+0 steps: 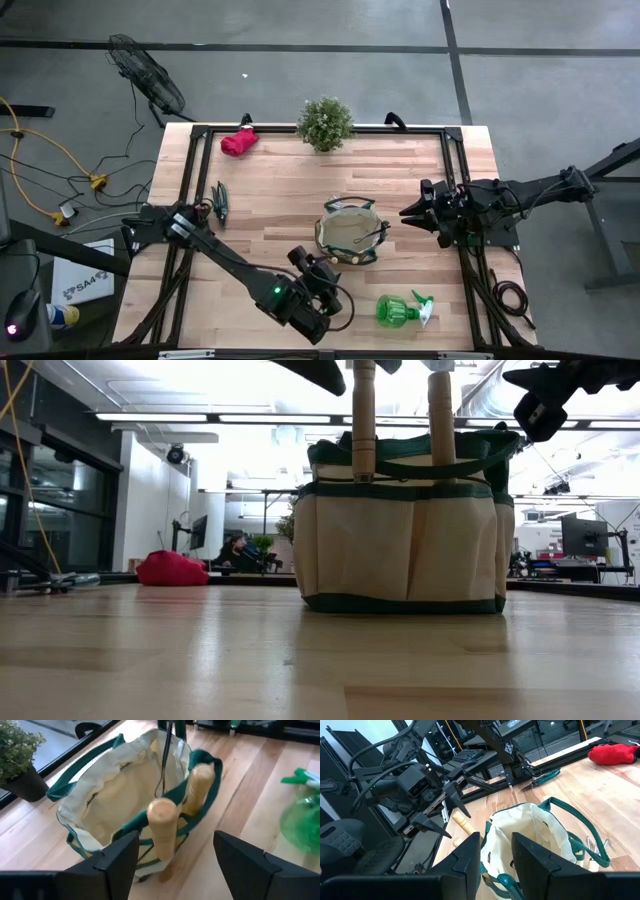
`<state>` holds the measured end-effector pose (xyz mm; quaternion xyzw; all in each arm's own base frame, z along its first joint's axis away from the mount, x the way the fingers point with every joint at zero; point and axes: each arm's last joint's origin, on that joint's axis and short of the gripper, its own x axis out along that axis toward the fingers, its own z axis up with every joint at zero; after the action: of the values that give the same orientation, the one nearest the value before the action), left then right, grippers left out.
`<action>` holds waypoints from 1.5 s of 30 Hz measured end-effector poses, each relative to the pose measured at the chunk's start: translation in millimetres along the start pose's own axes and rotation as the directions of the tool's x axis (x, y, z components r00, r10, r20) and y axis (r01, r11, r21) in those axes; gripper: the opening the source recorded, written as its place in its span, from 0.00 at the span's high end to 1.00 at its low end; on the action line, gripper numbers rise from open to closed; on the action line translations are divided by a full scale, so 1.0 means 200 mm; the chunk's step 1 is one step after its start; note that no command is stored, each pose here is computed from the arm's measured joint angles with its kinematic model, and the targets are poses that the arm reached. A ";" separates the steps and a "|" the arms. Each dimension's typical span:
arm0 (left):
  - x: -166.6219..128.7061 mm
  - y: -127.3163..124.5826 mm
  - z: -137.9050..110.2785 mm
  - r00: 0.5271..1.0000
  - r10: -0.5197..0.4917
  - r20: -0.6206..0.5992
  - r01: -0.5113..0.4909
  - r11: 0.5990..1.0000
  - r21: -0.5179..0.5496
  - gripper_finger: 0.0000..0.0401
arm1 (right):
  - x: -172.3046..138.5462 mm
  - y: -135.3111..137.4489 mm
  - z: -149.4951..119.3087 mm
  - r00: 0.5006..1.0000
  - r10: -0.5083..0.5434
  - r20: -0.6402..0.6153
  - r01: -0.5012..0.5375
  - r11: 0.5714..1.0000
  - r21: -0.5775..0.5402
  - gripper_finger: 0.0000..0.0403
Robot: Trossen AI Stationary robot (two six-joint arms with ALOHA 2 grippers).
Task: Pick & Place Garden tools in Gardening bag
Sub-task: Put the brown trowel into the brown gardening bag
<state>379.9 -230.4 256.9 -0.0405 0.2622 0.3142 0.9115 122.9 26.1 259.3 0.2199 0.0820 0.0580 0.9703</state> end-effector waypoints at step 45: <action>0.06 0.04 0.05 0.995 0.075 0.066 -0.074 0.997 -0.021 0.84 | 0.00 0.00 0.00 1.000 0.000 0.000 0.000 1.000 0.000 0.74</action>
<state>388.3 -214.8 260.7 -0.0287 0.2299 0.3516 0.9070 122.9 26.1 259.3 0.2197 0.0819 0.0580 0.9704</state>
